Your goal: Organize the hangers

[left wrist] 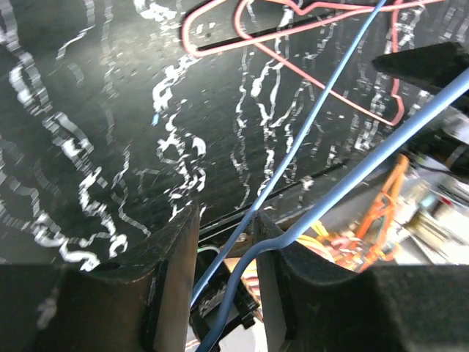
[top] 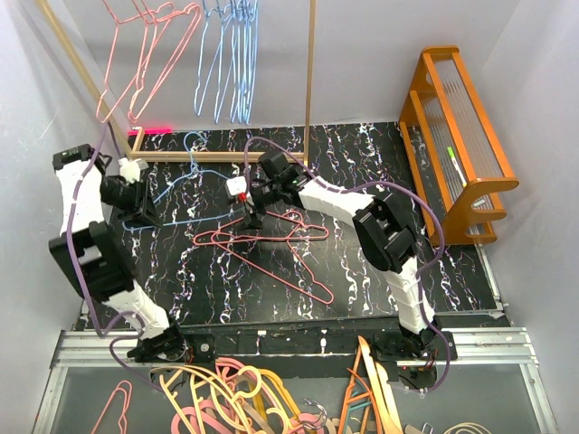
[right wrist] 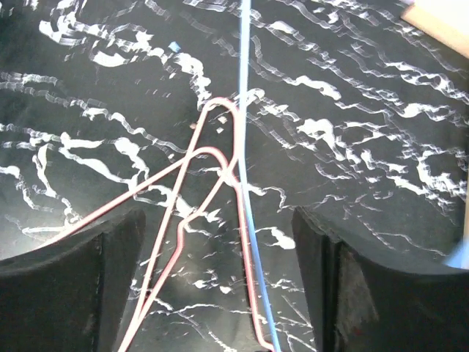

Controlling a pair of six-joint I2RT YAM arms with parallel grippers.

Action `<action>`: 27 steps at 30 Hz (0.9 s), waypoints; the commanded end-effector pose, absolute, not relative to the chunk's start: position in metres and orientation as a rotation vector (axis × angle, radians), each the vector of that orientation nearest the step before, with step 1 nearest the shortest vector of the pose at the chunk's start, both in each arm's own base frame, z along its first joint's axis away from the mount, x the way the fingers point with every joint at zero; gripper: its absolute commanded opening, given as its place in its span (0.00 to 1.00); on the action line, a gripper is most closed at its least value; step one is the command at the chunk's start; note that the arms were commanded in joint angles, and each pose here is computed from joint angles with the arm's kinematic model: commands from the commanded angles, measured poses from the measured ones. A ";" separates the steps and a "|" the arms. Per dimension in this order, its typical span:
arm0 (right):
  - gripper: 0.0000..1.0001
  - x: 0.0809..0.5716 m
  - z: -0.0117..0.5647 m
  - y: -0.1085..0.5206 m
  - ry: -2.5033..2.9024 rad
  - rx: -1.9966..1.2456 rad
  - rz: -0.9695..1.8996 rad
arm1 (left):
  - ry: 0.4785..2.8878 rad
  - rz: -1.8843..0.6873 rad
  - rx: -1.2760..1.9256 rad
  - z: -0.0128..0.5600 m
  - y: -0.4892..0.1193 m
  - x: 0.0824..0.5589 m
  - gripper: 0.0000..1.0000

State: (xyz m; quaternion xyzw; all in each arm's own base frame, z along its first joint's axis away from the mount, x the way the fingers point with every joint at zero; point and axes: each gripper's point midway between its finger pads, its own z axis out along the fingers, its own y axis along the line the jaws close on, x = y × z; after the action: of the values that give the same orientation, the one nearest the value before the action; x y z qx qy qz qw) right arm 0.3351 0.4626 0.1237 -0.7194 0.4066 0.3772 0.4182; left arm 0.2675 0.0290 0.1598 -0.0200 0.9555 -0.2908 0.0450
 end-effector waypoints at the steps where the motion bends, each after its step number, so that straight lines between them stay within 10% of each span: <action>1: 0.97 0.359 0.245 0.467 0.878 -1.572 0.885 | 2.916 -0.480 -0.098 0.204 0.052 0.242 0.00; 10: 0.99 0.378 0.359 0.418 0.955 -1.250 0.931 | 2.711 0.009 -0.170 0.275 0.078 0.210 0.00; 27: 0.98 0.341 0.331 0.324 1.133 -1.292 0.969 | 2.260 0.049 -0.266 0.395 0.111 0.299 0.00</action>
State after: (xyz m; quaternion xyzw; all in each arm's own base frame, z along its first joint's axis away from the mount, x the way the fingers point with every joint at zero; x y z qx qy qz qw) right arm 0.3874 0.3361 0.3276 -0.4921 0.5151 0.3692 0.5968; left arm 0.2807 0.1186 0.3837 -0.1024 0.9123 0.0575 0.3924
